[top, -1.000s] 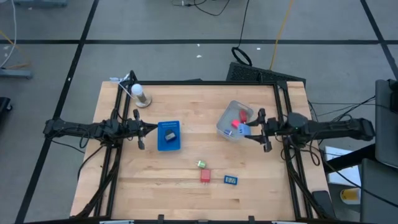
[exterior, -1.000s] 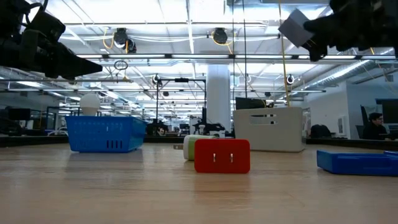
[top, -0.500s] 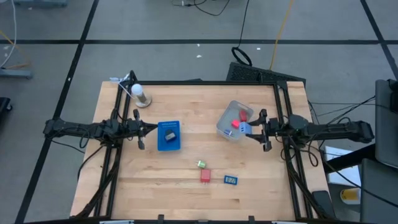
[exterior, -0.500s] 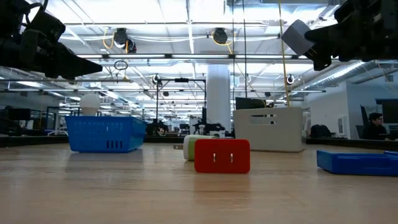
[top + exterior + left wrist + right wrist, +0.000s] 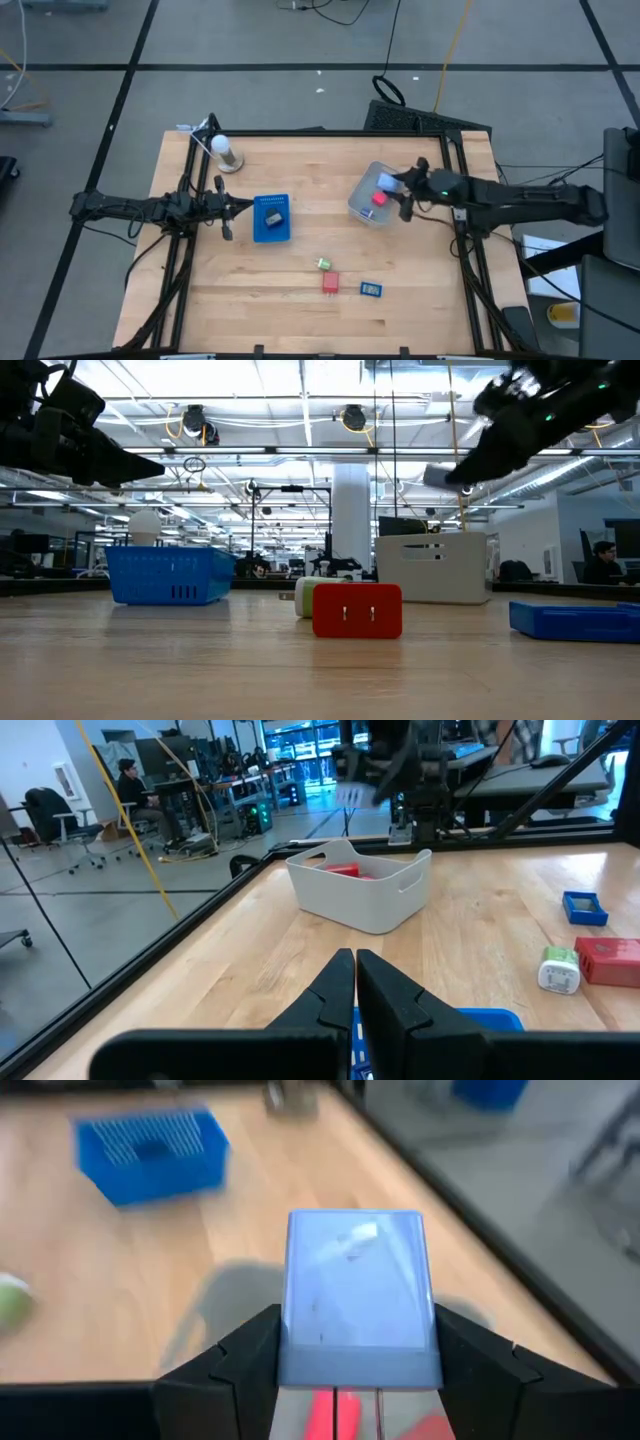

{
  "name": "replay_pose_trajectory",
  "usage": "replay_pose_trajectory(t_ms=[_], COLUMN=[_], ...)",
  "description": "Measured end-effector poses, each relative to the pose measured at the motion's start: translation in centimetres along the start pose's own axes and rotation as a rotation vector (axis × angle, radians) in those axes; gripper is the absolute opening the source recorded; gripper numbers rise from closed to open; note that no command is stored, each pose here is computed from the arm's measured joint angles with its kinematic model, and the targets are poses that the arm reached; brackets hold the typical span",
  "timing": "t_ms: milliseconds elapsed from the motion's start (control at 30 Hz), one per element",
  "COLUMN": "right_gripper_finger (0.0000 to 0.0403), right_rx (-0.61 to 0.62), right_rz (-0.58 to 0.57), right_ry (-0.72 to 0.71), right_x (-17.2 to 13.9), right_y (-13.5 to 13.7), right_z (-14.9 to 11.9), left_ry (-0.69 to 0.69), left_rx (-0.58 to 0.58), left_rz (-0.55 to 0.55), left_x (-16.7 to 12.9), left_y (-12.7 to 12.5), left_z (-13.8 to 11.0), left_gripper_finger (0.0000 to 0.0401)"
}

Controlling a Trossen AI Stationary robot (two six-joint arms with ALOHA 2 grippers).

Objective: Pick & Place Office items
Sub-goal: Put the light blue charger adapter into the gray bin, then put the blue digital clock into the blue bin

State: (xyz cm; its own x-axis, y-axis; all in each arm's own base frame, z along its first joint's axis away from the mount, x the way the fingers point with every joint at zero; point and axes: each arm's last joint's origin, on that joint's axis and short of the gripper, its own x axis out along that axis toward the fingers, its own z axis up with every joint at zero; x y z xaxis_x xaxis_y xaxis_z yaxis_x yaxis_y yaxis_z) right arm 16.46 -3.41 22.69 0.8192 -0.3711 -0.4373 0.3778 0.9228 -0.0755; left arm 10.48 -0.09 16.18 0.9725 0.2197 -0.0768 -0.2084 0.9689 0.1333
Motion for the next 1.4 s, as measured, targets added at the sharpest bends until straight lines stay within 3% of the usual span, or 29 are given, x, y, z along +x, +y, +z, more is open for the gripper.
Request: replay_pose_trajectory(t_ms=[233,633,867,1067,1167,1400], right_gripper_finger=[0.0203,0.0203,0.0211,0.0319,0.0348,0.0337], right_rx=[0.003,0.010,-0.030,-0.027,-0.018,-0.020], right_rz=[-0.082,-0.083,-0.077,-0.083,-0.084,-0.061], right_ry=[0.237,0.377,0.389,0.366,0.343,0.157], right_x=[4.0,6.8,7.4,7.2,6.9,4.1], right_y=[-0.9,-1.7,-1.8,-1.8,-1.9,-1.9], right_z=[-1.7,-3.7,-4.0,-3.7,-3.4,-0.9], left_ry=[0.000,0.000,0.000,0.000,0.000,0.000], left_rx=[-0.006,-0.003,-0.006,-0.005,-0.003,-0.006], left_rz=[0.000,0.000,0.000,0.000,0.000,0.000], left_x=[0.0,0.0,0.0,0.0,0.0,0.0], left_y=[0.0,0.0,0.0,0.0,0.0,0.0], left_z=[0.0,0.0,0.0,0.0,0.0,0.0], left_gripper_finger=[0.0019,0.0019,0.0019,0.0019,0.0019,0.0019])
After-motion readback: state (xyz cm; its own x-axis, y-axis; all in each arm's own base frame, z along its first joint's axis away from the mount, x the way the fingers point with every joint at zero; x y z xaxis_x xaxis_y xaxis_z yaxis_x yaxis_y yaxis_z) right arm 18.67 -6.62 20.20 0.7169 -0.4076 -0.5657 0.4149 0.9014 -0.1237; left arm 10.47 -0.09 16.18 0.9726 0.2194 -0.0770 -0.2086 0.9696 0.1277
